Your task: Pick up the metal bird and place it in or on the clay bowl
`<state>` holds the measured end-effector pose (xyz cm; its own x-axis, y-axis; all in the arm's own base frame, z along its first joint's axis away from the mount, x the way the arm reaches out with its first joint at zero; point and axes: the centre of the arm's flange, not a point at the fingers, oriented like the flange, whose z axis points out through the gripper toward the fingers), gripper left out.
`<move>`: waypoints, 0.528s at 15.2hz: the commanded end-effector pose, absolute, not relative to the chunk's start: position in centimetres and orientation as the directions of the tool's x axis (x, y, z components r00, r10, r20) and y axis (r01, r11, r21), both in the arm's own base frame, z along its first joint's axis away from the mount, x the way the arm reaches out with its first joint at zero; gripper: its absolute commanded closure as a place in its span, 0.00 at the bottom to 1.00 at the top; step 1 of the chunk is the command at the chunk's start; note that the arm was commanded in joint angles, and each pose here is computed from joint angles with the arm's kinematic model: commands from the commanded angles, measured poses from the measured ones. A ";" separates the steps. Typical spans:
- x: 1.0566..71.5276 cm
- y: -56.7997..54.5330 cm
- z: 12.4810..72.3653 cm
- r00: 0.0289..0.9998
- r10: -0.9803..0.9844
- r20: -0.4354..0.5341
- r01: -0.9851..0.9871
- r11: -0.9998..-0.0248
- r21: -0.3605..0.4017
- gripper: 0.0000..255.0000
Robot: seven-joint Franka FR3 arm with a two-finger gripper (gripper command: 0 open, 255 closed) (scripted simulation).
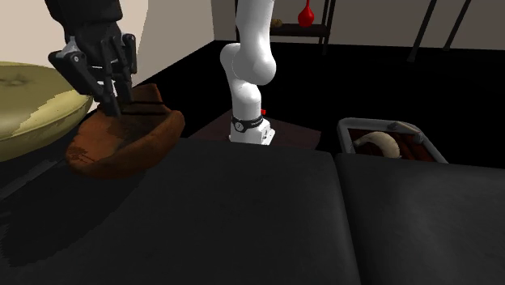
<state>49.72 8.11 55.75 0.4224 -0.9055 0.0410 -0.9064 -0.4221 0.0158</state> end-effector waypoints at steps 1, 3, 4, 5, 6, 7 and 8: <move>49.7 8.1 55.4 0.422 -0.905 0.041 -0.906 -0.422 0.015 1.00; 49.7 8.1 55.4 0.422 -0.905 0.041 -0.906 -0.422 0.015 1.00; 49.7 8.1 55.4 0.422 -0.905 0.041 -0.906 -0.422 0.015 1.00; 49.7 8.1 55.4 0.422 -0.905 0.041 -0.906 -0.422 0.015 1.00; 49.7 8.1 55.4 0.422 -0.905 0.041 -0.906 -0.422 0.015 1.00; 49.7 8.1 55.4 0.422 -0.905 0.041 -0.906 -0.422 0.015 0.00; 49.7 8.1 55.4 0.422 -0.905 0.041 -0.906 -0.422 0.015 0.00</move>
